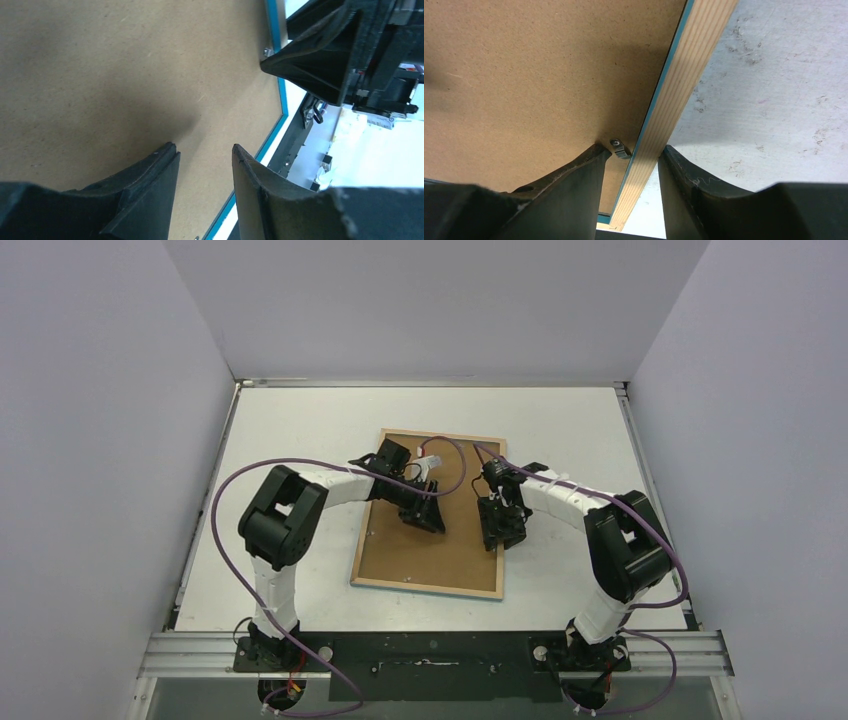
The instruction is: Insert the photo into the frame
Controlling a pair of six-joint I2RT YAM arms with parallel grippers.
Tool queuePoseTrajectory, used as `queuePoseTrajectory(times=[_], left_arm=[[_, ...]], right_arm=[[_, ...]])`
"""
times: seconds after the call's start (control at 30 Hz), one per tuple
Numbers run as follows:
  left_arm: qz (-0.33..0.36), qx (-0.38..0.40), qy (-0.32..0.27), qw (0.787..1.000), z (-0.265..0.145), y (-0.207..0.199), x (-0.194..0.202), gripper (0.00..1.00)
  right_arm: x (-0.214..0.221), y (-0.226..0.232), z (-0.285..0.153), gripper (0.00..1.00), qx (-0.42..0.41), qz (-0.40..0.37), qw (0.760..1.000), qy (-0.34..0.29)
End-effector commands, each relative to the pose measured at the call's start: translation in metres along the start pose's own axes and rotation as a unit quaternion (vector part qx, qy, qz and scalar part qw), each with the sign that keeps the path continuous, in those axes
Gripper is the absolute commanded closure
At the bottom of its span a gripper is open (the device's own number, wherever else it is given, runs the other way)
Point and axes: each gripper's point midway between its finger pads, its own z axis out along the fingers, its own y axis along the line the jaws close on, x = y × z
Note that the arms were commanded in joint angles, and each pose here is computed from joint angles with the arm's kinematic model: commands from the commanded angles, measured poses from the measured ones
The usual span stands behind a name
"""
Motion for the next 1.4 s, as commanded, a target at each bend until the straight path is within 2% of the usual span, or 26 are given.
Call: queuePoseTrajectory(times=[0.0,0.2,0.43,0.57,0.73,0.83,0.93,1.0,1.1,1.23,1.37], left_arm=[[0.009,-0.043,0.009,0.999,0.000,0.020,0.003,0.58],[-0.008,-0.077,0.025,0.997,0.003,0.037,0.010,0.58],[-0.015,-0.092,0.033,0.995,0.005,0.045,0.013,0.59],[-0.018,-0.093,0.037,0.995,0.006,0.047,0.016,0.59],[-0.018,-0.094,0.038,0.995,0.005,0.047,0.016,0.59],[-0.017,-0.094,0.038,0.995,0.005,0.046,0.016,0.59],[-0.013,-0.088,0.039,0.995,0.004,0.043,0.015,0.58],[-0.011,-0.082,0.037,0.996,0.003,0.038,0.013,0.58],[-0.005,-0.066,0.026,0.997,0.000,0.028,0.007,0.58],[0.007,-0.048,-0.004,0.999,-0.005,0.011,-0.009,0.58],[0.016,-0.048,-0.031,0.998,-0.014,-0.002,-0.022,0.58]], right_arm=[[-0.001,0.000,0.011,0.58,-0.005,-0.008,1.000,-0.008],[0.004,0.000,0.017,0.63,-0.003,-0.012,1.000,0.003],[0.009,-0.005,0.021,0.64,0.007,-0.025,1.000,0.012],[0.011,-0.009,0.025,0.71,0.016,-0.032,0.999,0.018],[0.011,-0.010,0.027,0.75,0.018,-0.037,0.999,0.017],[0.010,-0.009,0.026,0.71,0.016,-0.039,0.999,0.016],[0.009,-0.006,0.020,0.56,0.007,-0.035,0.999,0.011],[0.007,-0.004,0.014,0.52,0.000,-0.030,1.000,0.002],[0.008,-0.005,0.008,0.53,-0.005,-0.024,1.000,-0.004],[0.009,-0.002,0.011,0.64,-0.016,-0.023,1.000,0.000],[0.013,0.004,0.012,0.63,-0.034,-0.023,0.999,0.004]])
